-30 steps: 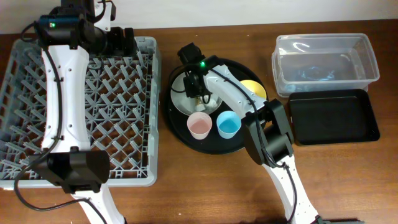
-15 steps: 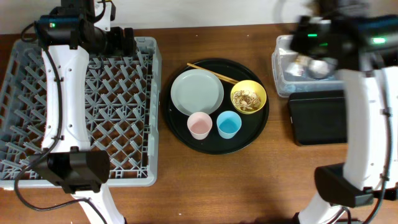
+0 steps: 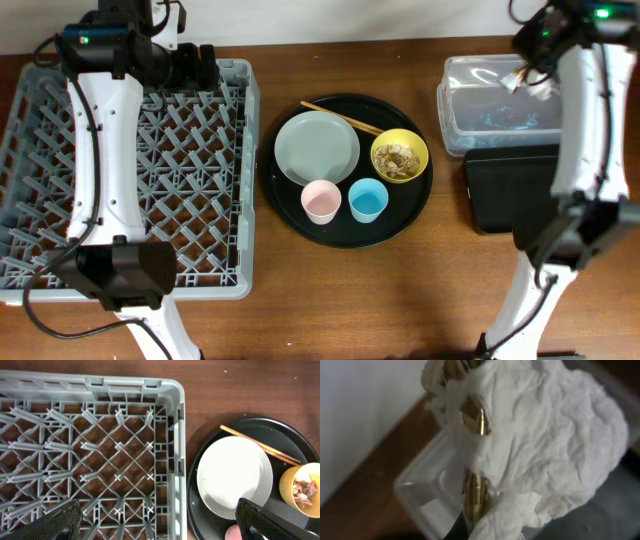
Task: Sort waste into correct bins and load items into the dishwasher rack
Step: 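Carry tissue and wrapper with right gripper into the clear bin, then grasp the yellow bowl with right gripper and move it right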
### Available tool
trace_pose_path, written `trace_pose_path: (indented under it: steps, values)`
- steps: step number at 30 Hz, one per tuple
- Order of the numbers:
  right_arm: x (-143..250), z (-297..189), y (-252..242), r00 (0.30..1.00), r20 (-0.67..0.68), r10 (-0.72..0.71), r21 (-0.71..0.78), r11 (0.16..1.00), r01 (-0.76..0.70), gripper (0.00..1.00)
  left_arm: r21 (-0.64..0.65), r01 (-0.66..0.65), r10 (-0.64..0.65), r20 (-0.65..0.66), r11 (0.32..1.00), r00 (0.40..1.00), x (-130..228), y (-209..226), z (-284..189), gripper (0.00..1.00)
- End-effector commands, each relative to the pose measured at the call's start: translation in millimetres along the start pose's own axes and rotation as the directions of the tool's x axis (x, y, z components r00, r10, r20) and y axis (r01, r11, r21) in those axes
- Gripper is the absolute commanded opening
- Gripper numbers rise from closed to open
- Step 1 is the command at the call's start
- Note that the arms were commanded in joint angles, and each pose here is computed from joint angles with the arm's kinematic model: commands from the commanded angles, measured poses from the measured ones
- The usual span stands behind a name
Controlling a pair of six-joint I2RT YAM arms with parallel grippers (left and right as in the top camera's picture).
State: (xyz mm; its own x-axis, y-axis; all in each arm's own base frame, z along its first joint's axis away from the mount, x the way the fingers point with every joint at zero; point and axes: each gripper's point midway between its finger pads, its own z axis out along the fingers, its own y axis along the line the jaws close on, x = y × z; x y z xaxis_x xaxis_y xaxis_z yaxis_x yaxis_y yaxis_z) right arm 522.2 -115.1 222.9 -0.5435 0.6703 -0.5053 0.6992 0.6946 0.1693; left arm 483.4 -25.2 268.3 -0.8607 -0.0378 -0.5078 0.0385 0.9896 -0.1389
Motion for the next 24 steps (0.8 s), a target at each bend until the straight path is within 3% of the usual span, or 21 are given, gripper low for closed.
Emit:
trace_pose_path:
  steps: [1,2,4,7,11,15,19,20,24]
  values:
    - [24.5,53.2,-4.8,0.996,-0.092,-0.009,0.063,0.998,0.015,0.15,-0.007,-0.013,0.013,-0.011,1.0,1.0,1.3,4.0,4.7,0.97]
    - [28.7,60.1,-1.1,0.993,-0.113,-0.043,0.044,0.998,0.048,0.49,-0.007,-0.013,0.013,-0.011,1.0,1.0,1.4,4.0,4.7,0.97]
    - [22.4,55.1,10.2,0.987,-0.093,-0.131,-0.022,0.991,0.13,0.86,-0.007,-0.013,0.013,-0.011,1.0,1.0,1.3,4.0,4.7,0.97]
    - [12.1,41.6,17.3,0.973,-0.055,-0.223,-0.062,0.974,0.219,1.0,-0.006,-0.015,0.015,-0.011,1.0,1.0,1.3,3.1,4.8,0.98]
    - [15.5,8.5,27.0,0.944,-0.052,-0.327,-0.16,0.936,0.315,0.97,-0.005,-0.017,0.017,-0.011,1.0,1.0,1.3,2.0,4.9,0.98]
    - [34.7,-70.8,33.6,0.906,-0.054,-0.419,-0.314,0.868,0.383,0.91,-0.001,-0.025,0.025,-0.012,1.0,1.0,1.6,-2.0,5.4,0.98]
    - [95.5,-122.0,49.9,0.793,-0.087,-0.603,-0.342,0.766,0.545,0.85,-0.029,-0.024,0.024,-0.012,0.999,1.0,1.4,2.9,5.3,0.97]
    - [121.6,-122.5,59.0,0.749,-0.126,-0.651,-0.332,0.739,0.586,0.79,-0.059,-0.025,0.024,-0.012,0.998,1.0,1.4,8.2,5.0,0.98]
    - [181.3,-103.5,85.9,0.729,-0.216,-0.649,-0.265,0.758,0.596,0.71,-0.101,-0.009,0.008,-0.008,0.995,1.0,0.7,22.5,3.5,0.98]
